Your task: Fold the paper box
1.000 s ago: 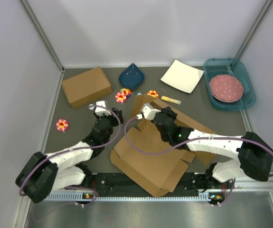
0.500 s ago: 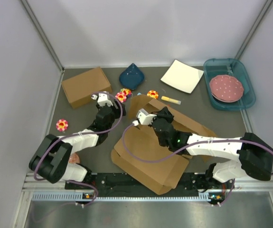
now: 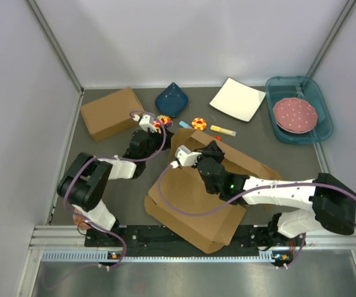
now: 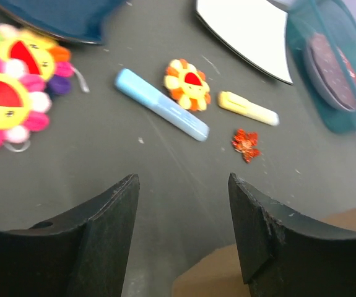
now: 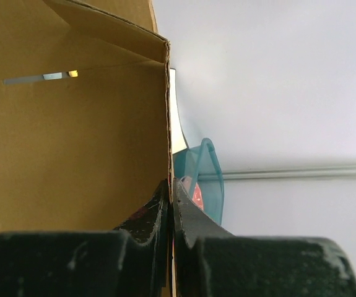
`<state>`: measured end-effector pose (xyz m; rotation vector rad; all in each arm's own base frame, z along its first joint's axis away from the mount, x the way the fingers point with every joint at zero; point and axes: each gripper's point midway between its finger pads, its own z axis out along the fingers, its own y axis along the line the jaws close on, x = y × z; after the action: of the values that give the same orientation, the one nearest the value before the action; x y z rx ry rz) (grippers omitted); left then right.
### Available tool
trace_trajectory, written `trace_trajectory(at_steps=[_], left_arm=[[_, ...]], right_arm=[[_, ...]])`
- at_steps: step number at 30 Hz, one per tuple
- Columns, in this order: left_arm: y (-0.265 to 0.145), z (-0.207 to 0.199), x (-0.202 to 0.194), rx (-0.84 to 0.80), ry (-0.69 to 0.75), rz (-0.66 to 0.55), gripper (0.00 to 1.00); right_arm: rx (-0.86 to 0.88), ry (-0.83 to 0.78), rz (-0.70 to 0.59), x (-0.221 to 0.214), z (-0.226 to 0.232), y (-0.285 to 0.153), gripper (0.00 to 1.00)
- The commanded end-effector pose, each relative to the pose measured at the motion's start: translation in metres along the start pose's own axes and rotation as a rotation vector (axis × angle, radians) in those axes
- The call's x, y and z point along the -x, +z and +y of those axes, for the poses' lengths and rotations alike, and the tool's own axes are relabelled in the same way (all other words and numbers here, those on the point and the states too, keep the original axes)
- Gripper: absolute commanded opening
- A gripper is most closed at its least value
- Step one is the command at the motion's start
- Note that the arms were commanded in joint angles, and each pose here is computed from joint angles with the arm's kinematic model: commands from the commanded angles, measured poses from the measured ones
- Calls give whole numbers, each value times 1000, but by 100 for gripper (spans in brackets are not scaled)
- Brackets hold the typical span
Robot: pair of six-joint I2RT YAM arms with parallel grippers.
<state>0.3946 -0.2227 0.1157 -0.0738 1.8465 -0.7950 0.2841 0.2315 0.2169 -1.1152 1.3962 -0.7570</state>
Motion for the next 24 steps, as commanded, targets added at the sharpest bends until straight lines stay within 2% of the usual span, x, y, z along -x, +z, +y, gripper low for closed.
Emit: trace_trajectory(at_steps=[1,9,16,24], left_arm=[[2,-58,13,-297,-35,-15,63],[-18,-62,1,-344,-76,-4,57],[-34,-55,-12,-318,-105,7,57],[-57,-51,-19,-335,-101,-51,59]], right_arm=[[-37,58,-28,8,-12,-7,0],[-36,62,-25,7,-12,-8,0],[-27,57,-26,7,-7,-10,0],[6,26,-41,9,6,-16,0]])
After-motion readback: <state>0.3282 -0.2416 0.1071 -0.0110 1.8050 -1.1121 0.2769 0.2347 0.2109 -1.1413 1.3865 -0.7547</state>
